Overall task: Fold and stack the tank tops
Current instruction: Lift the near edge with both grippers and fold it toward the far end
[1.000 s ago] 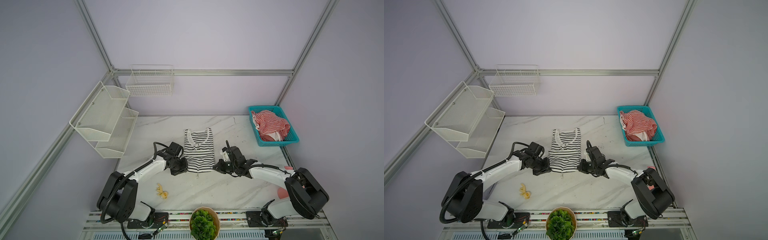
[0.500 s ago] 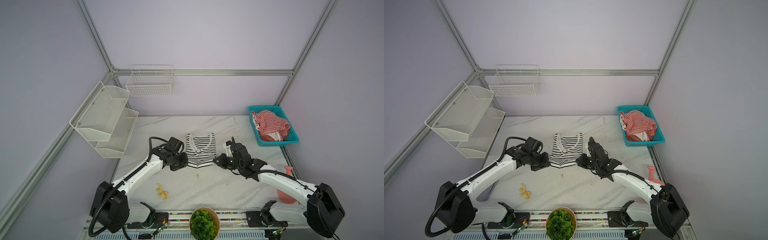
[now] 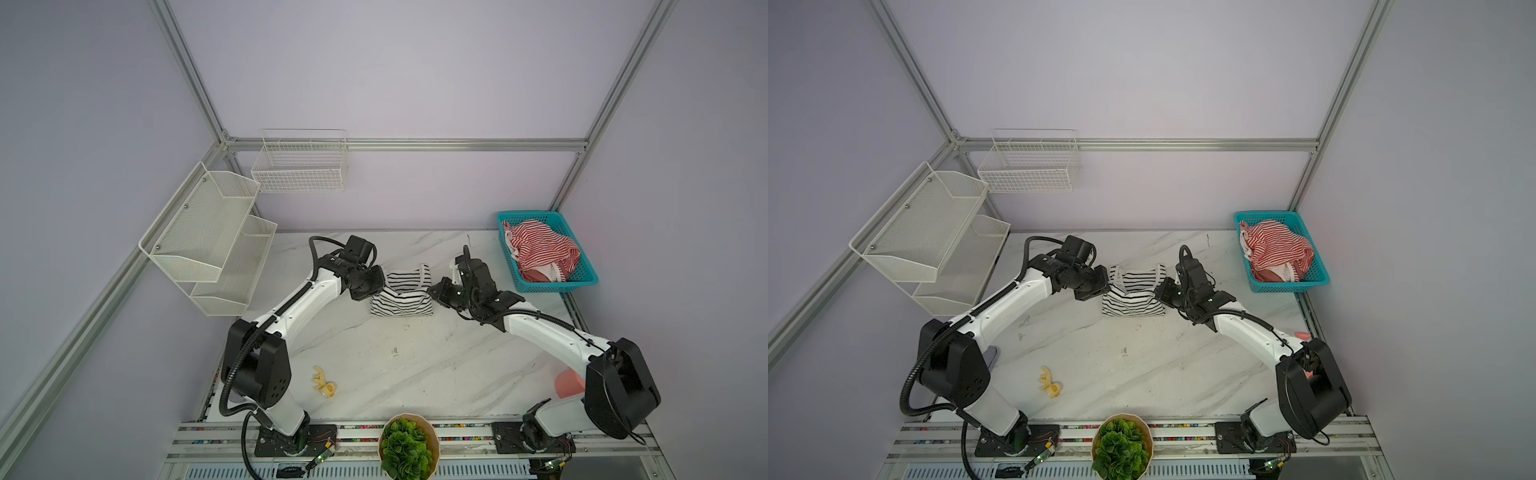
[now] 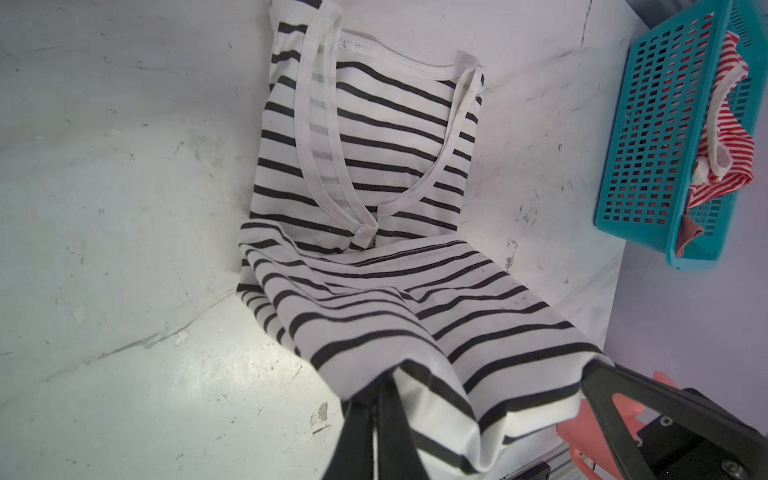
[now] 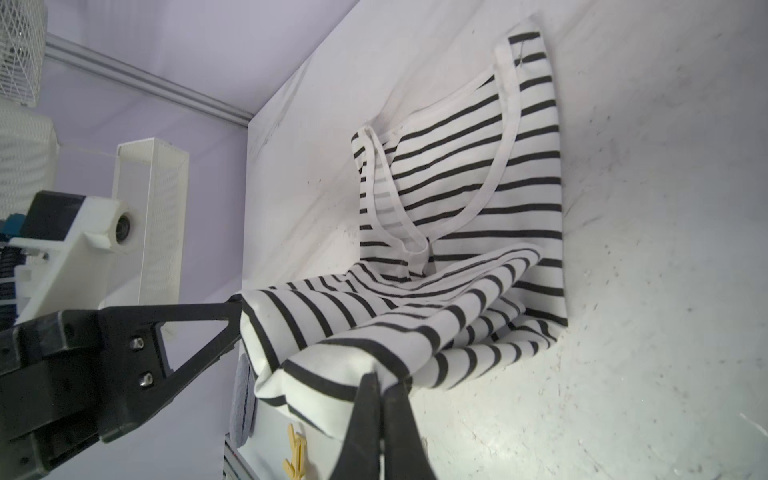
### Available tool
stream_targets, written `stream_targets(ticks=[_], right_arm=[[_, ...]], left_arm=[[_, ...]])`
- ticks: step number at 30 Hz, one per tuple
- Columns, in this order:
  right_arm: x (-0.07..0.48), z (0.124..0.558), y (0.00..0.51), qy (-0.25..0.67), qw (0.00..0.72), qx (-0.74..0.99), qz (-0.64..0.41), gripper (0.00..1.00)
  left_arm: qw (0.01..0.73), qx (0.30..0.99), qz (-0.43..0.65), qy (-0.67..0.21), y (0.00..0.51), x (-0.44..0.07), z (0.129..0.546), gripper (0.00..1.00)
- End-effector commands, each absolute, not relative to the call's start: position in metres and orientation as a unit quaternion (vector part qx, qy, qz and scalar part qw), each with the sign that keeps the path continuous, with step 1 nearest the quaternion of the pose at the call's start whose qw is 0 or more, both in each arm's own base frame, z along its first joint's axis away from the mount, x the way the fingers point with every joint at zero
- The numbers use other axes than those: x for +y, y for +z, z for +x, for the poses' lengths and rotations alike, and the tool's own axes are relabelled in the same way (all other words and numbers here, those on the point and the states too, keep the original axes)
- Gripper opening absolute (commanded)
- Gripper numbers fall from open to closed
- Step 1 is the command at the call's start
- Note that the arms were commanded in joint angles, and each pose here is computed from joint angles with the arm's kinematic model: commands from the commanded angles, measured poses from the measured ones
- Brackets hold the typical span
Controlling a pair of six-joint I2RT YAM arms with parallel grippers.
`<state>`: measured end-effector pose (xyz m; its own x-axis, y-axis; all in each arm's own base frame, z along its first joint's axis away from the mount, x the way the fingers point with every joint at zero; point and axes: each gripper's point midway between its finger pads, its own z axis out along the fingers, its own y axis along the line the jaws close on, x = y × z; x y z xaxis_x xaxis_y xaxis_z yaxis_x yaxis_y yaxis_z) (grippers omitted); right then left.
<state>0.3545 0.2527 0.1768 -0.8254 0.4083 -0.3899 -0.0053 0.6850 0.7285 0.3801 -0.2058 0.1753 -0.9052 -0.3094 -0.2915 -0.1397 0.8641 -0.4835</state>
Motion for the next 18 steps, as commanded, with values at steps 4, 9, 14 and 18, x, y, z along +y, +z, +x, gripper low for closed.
stream_targets(ticks=[4, 9, 14, 18], right_arm=[[0.244, 0.399, 0.175, 0.399, 0.28, 0.864, 0.123, 0.0], [0.237, 0.44, 0.167, 0.407, 0.285, 0.858, 0.13, 0.0], [0.233, 0.48, 0.153, 0.413, 0.281, 0.856, 0.132, 0.0], [0.232, 0.504, 0.135, 0.428, 0.264, 0.853, 0.138, 0.06]], left_arm=[[0.244, 0.928, -0.099, -0.263, 0.217, -0.216, 0.442, 0.0], [0.239, 0.929, -0.103, -0.262, 0.201, -0.216, 0.481, 0.03], [0.235, 0.928, -0.113, -0.266, 0.185, -0.213, 0.514, 0.11], [0.236, 0.925, -0.118, -0.273, 0.174, -0.214, 0.538, 0.14]])
